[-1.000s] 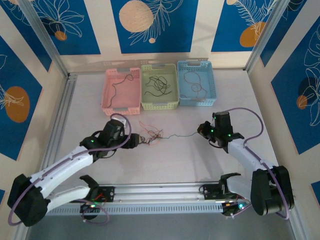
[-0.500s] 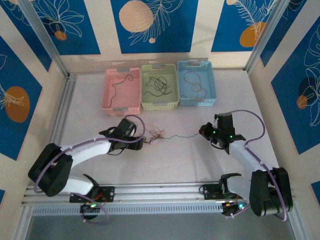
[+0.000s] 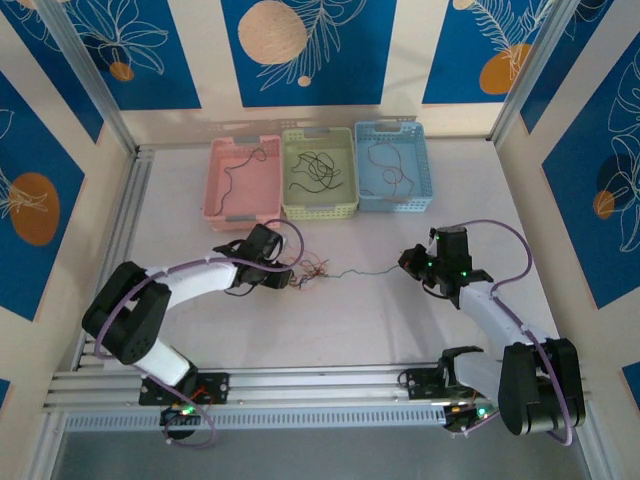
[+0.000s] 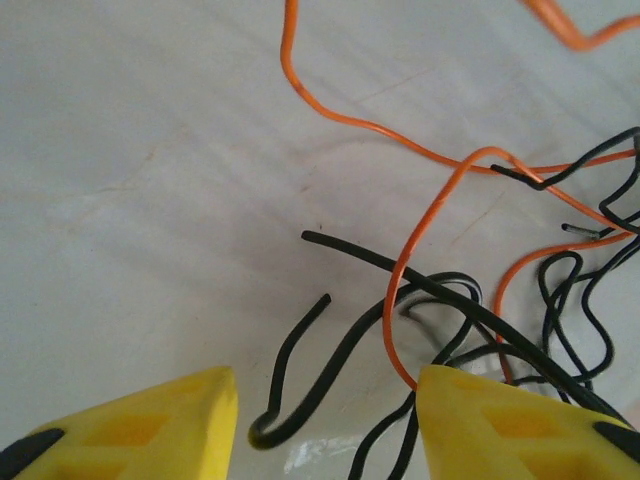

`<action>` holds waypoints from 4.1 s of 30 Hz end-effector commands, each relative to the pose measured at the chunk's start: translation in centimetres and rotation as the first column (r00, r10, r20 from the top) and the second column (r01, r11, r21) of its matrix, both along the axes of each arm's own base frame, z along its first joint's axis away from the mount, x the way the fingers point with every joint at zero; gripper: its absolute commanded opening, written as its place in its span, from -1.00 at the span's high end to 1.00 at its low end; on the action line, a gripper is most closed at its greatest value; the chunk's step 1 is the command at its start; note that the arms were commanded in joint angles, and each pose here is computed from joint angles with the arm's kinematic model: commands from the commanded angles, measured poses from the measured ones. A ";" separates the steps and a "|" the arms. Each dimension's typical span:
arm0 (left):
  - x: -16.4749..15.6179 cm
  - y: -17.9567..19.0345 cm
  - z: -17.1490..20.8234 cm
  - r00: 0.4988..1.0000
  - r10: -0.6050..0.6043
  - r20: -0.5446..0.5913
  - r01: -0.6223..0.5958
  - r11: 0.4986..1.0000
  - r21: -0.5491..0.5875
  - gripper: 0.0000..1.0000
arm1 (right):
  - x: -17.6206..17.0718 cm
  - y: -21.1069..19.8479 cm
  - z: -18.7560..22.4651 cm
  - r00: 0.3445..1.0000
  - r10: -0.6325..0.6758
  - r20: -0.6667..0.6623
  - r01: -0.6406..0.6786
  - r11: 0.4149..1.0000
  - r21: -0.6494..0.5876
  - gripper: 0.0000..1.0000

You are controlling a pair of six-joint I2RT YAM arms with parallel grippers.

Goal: Untangle the cables

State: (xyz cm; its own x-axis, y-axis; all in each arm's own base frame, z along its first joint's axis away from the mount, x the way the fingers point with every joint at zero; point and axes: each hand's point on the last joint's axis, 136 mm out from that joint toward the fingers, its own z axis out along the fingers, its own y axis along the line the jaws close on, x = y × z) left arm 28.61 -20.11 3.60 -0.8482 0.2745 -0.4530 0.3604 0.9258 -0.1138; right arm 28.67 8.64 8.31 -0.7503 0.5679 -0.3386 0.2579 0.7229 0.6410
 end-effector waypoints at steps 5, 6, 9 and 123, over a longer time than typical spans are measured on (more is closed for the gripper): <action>0.7 -0.5 0.8 1.000 -0.027 0.011 0.028 0.999 -0.030 0.27 | -0.3 0.1 0.0 1.000 0.018 0.011 -0.018 1.000 0.011 1.00; 0.7 -0.6 0.9 0.999 -0.031 0.013 0.031 0.999 -0.032 0.29 | -0.2 0.1 0.0 1.000 0.018 0.012 -0.019 1.000 0.013 1.00; 0.7 -0.7 1.0 0.999 -0.039 0.015 0.039 0.999 -0.036 0.50 | -0.2 0.1 0.0 1.000 0.016 0.013 -0.017 1.000 0.014 1.00; -8.8 -0.9 24.0 0.968 -0.058 0.244 0.189 0.809 -0.556 1.00 | -7.2 20.0 25.1 0.377 0.766 0.521 -0.635 0.623 -0.457 -0.27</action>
State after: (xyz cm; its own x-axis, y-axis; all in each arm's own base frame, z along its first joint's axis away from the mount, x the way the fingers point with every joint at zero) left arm 20.16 -22.00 27.24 -0.7244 -0.0777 -0.6850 0.5061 0.6147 -0.6050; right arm 22.84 28.98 31.73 -0.5250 -0.0548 -0.8493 -0.6987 0.5976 0.3933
